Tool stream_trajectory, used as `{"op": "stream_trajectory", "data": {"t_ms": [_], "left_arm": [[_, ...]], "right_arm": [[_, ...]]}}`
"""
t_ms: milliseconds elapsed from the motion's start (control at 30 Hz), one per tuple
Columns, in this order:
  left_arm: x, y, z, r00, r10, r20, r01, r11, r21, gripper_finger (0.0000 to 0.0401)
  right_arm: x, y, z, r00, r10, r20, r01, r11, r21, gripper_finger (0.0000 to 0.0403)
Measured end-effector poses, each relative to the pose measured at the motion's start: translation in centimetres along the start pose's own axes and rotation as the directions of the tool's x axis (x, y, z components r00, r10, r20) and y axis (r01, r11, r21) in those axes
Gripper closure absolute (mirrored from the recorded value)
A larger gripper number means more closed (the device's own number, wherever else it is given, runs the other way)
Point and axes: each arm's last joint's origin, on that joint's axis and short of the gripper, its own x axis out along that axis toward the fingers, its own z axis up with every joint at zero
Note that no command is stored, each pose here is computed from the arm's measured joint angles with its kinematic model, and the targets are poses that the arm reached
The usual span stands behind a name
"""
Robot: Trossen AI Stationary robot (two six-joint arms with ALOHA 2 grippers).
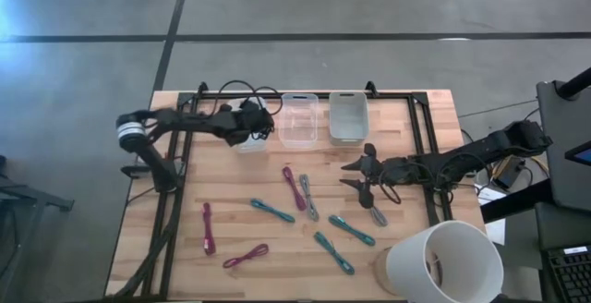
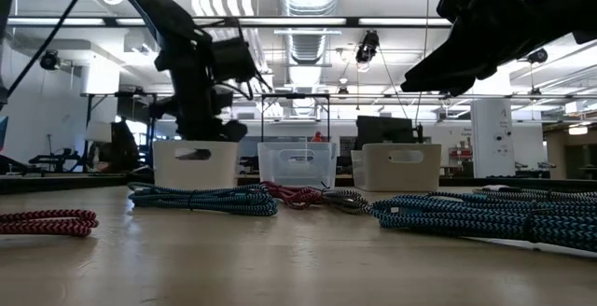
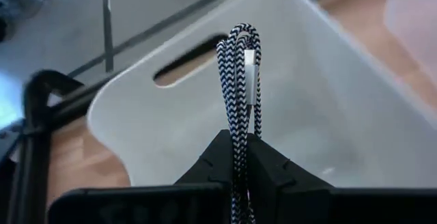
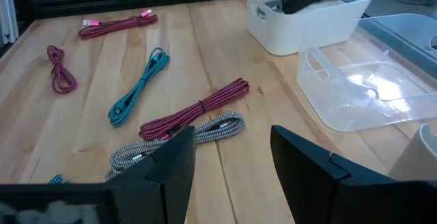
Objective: Pick & Place USB Port
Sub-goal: Put the left gray charger cable into the white bin
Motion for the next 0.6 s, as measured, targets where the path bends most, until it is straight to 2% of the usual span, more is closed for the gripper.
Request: {"op": "stream_trajectory", "data": {"t_ms": [300, 600], "left_arm": [[1.9, -0.5, -0.9, 0.995, -0.031, -0.098, 0.030, 0.999, -0.011, 0.0372], [2.1, -0.3, -0.8, 0.992, -0.047, -0.113, 0.048, 0.999, 0.008, 0.0327]], "right_arm": [[0.0, 0.0, -0.1, 1.000, -0.001, -0.004, 0.001, 1.000, -0.002, 0.0216], [0.0, 0.0, -0.1, 1.000, -0.001, -0.006, 0.001, 1.000, -0.002, 0.0216]]}}
